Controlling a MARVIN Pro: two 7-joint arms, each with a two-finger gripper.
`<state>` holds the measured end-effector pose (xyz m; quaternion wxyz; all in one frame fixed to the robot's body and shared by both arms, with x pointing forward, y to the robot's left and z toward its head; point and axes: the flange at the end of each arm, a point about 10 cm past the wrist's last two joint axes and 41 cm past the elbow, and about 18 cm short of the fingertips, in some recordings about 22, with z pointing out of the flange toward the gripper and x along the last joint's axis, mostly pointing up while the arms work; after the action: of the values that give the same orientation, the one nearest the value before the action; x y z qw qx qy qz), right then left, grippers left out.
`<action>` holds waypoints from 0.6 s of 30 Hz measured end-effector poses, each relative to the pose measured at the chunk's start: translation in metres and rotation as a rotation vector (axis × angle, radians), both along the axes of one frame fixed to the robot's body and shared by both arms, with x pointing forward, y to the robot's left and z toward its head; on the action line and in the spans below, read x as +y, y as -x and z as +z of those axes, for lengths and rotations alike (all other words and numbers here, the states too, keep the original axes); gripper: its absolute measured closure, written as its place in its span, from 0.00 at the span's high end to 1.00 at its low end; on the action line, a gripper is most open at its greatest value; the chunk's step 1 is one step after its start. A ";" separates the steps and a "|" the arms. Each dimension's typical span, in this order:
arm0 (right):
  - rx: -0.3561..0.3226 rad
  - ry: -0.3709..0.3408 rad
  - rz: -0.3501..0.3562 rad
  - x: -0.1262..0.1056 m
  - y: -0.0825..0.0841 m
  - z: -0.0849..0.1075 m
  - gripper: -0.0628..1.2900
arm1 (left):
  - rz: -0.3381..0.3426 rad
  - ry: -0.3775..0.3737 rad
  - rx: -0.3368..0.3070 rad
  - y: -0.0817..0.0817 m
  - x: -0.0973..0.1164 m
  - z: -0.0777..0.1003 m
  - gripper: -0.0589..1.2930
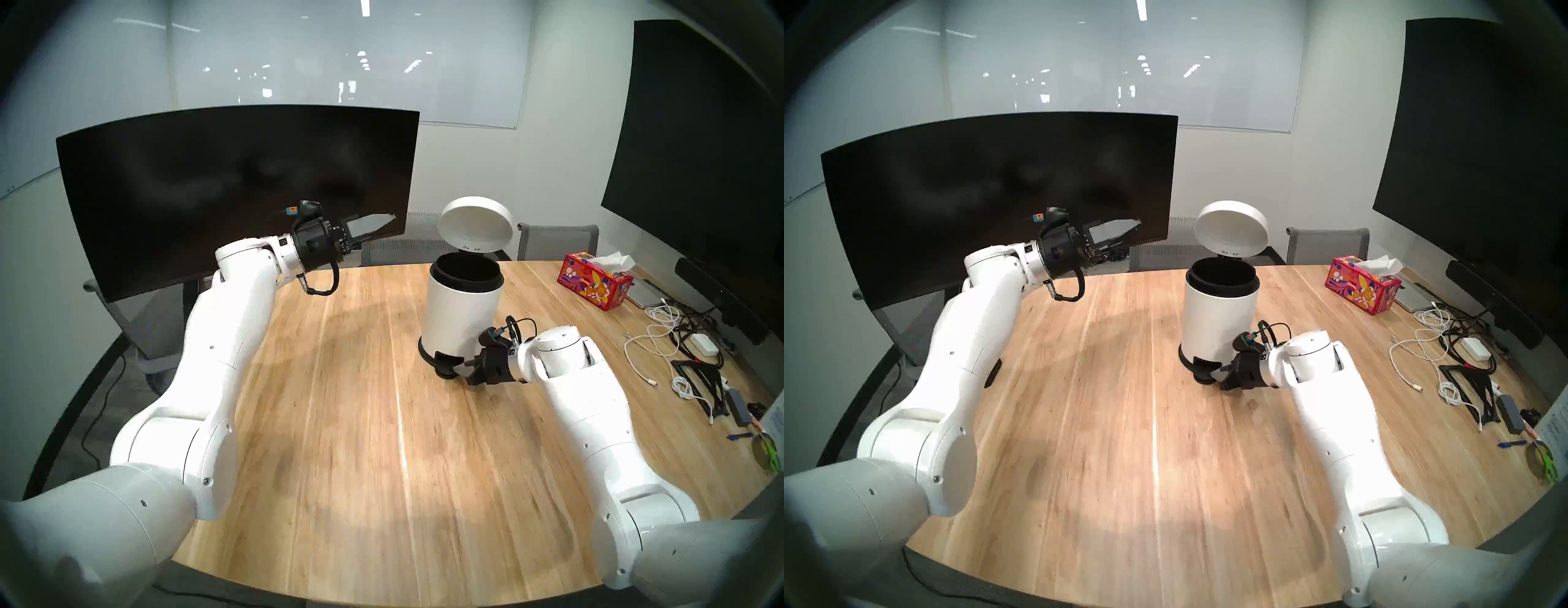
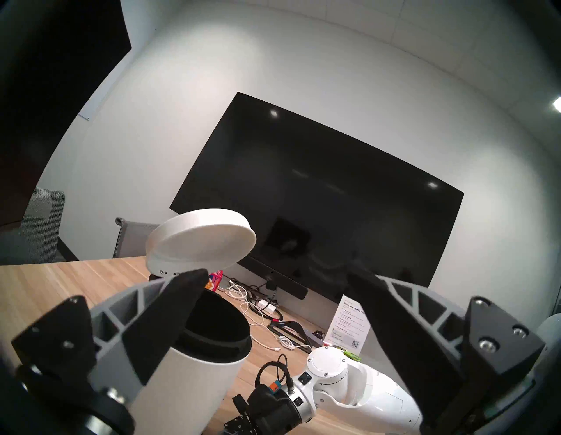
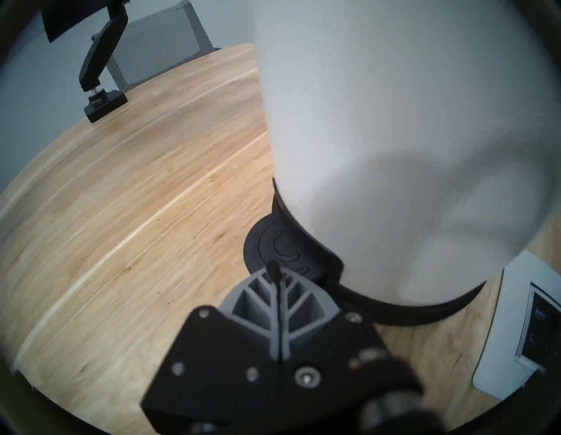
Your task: Peel the sticky note off the monitor, open the trash can lid and drop the sticker into the trash can
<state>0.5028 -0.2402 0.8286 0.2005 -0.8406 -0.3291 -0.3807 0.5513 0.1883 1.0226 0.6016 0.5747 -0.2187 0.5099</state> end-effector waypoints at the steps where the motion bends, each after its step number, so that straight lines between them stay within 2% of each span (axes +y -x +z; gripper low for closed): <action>1: -0.002 0.001 0.004 0.000 0.002 0.002 0.03 | 0.001 0.000 0.002 0.000 0.000 0.000 0.97; 9: -0.022 0.002 0.030 -0.003 0.016 0.020 0.03 | 0.002 0.005 0.003 0.002 -0.001 0.003 0.97; 18: -0.045 0.007 0.020 -0.011 0.030 0.037 0.03 | 0.002 0.009 0.004 0.003 -0.001 0.004 0.97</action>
<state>0.4726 -0.2512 0.8658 0.1940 -0.8290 -0.3434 -0.3965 0.5484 0.1871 1.0263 0.6040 0.5735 -0.2146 0.5102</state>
